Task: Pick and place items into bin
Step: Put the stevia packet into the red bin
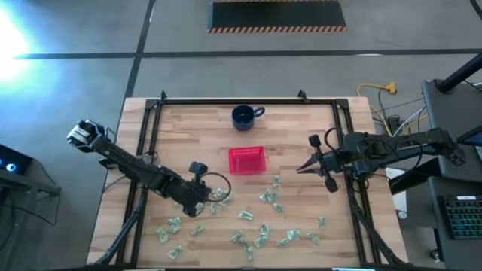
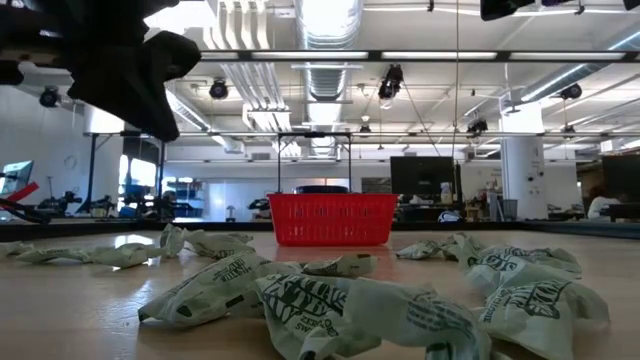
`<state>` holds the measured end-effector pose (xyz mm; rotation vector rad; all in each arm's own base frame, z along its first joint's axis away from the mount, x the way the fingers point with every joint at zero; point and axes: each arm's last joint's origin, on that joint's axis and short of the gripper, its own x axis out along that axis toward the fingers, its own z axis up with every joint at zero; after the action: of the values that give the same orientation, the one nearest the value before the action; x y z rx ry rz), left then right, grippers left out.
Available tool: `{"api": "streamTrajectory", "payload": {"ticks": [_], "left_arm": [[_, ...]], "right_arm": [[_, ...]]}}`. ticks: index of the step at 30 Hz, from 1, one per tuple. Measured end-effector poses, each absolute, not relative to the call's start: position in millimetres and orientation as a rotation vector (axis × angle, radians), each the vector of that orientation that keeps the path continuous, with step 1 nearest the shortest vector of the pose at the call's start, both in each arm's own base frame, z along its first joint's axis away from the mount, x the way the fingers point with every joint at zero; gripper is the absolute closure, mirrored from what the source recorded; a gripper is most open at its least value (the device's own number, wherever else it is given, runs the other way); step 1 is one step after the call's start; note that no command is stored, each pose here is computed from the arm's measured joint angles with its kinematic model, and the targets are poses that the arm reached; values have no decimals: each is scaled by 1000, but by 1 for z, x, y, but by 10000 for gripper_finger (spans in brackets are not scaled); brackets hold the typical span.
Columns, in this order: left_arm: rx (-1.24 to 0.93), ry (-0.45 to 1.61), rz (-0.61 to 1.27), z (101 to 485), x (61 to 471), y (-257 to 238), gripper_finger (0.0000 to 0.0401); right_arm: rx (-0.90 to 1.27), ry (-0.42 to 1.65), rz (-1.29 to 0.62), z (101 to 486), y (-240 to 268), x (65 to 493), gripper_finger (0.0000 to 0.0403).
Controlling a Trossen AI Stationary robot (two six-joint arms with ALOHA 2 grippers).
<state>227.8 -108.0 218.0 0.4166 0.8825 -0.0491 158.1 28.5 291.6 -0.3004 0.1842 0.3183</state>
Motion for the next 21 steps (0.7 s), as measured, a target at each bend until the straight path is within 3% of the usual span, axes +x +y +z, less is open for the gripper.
{"api": "streamTrajectory", "payload": {"ticks": [8, 21], "left_arm": [[484, 964, -30, 210, 233, -106, 391], [511, 1045, -14, 183, 247, -107, 284]], "right_arm": [[-294, 107, 329, 293, 31, 156, 380], [-301, 87, 432, 292, 40, 154, 380]]}}
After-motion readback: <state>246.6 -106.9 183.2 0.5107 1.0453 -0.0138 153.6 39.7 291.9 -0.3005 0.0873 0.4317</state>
